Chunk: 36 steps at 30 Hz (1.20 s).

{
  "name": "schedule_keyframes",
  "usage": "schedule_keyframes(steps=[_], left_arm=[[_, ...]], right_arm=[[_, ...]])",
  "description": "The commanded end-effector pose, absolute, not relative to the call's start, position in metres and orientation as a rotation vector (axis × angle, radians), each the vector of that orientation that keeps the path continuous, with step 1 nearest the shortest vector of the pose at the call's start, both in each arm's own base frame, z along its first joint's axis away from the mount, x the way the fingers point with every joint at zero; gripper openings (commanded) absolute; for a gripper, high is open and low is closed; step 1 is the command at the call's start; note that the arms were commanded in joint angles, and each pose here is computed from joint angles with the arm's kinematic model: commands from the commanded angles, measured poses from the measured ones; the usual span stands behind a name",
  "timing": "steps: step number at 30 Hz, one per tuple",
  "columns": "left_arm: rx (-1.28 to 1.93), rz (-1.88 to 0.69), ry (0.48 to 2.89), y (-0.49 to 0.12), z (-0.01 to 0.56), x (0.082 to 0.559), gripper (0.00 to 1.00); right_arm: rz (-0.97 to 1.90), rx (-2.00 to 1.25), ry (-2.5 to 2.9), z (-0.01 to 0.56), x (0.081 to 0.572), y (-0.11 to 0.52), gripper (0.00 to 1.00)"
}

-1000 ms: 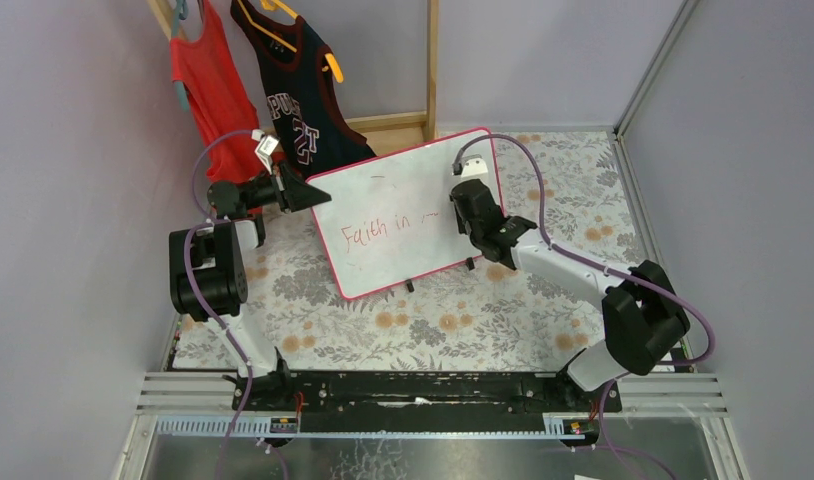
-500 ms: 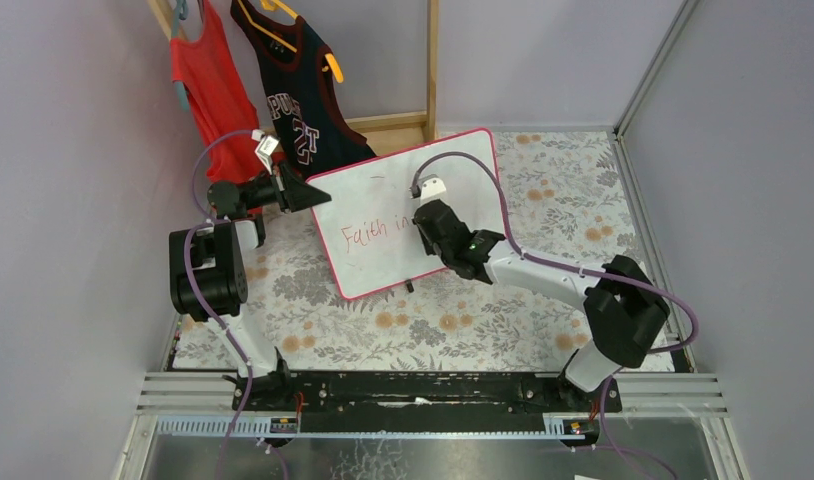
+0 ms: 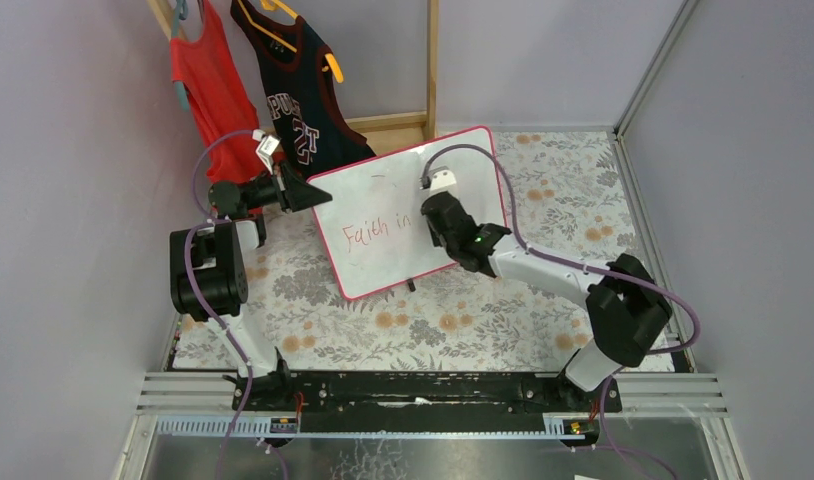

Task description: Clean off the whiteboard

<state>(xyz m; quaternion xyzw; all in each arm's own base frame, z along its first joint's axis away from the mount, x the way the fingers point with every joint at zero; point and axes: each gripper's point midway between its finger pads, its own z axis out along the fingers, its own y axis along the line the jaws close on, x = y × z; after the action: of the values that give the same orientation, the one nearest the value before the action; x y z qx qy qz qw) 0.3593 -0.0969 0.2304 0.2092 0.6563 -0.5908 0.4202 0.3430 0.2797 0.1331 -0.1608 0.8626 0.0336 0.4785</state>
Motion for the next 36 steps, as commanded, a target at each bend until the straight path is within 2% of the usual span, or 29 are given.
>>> schedule_keyframes(steps=[1, 8, 24, 29, 36], left_arm=[[0.689, -1.484, 1.677, -0.105, 0.228, 0.333, 0.00], [0.687, -1.485, 1.677, -0.105, 0.227, 0.333, 0.00], [0.692, -1.479, 1.671, -0.106, 0.232, 0.332, 0.00], [0.696, -1.477, 1.671, -0.106, 0.232, 0.331, 0.00], [0.694, -1.479, 1.672, -0.106, 0.231, 0.331, 0.00]], right_arm=[[-0.051, -0.207, 2.060, 0.155, 0.373, 0.218, 0.00], [-0.037, -0.202, 2.042, 0.170, 0.376, 0.209, 0.00], [0.201, -0.419, 2.046, 0.159, 0.343, 0.336, 0.00], [0.105, -0.399, 2.050, 0.154, 0.346, 0.321, 0.00], [0.015, -0.257, 2.074, 0.156, 0.362, 0.255, 0.00]])
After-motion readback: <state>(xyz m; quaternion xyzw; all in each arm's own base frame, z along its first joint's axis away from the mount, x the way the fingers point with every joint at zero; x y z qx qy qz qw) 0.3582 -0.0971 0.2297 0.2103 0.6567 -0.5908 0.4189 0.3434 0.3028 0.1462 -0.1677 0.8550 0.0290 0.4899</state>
